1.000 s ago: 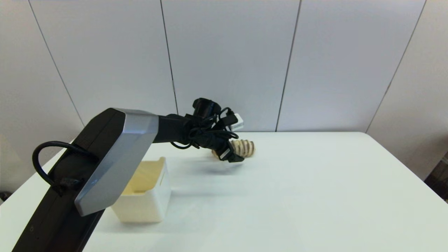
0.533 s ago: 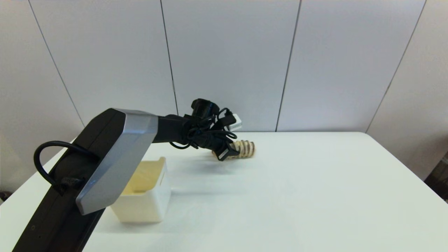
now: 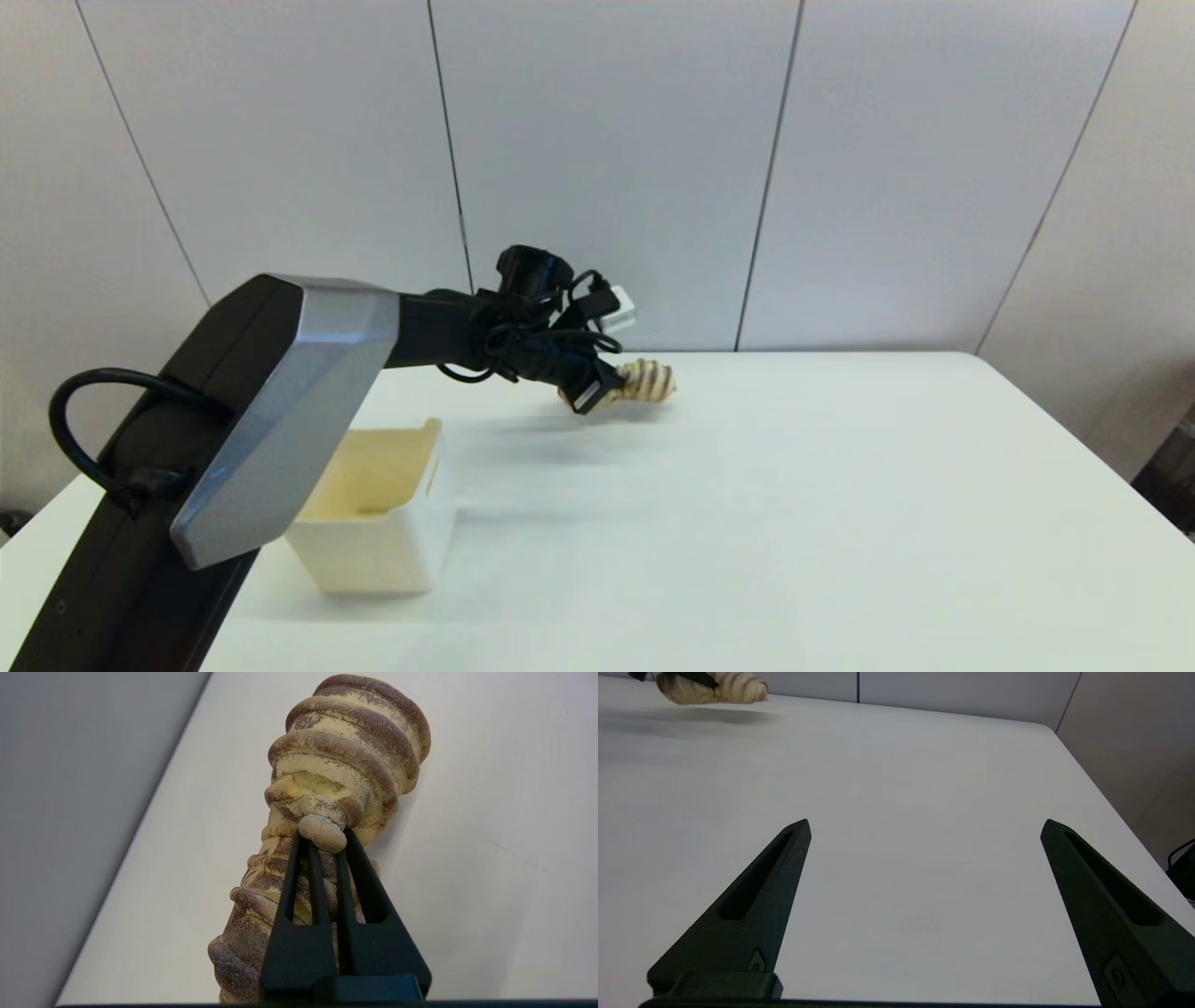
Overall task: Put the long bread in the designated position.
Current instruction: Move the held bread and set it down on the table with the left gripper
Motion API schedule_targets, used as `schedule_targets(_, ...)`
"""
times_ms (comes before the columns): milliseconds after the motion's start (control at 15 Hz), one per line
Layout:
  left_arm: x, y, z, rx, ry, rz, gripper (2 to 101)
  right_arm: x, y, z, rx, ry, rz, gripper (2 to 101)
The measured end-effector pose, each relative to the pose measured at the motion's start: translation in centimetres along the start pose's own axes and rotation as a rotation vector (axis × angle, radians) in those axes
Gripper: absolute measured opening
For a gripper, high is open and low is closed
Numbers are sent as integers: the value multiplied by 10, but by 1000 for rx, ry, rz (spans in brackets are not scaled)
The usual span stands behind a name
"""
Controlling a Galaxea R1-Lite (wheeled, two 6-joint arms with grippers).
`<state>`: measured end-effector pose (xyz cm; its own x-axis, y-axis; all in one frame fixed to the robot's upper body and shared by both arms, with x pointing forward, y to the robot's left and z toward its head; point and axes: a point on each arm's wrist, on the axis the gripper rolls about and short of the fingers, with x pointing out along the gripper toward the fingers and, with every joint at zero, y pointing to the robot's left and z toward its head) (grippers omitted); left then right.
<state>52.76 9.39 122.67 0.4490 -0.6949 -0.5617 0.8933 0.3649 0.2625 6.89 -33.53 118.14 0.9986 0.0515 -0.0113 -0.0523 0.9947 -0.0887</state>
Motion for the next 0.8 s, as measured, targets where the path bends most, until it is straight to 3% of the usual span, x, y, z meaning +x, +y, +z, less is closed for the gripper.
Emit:
schedule_targets(467,-66,17,0,-17,89,10,63,0,0,0,0,0,0,977)
schedule_targets(800,-144,49,-35,37,149,33,63,0,0,0,0,0,0,977)
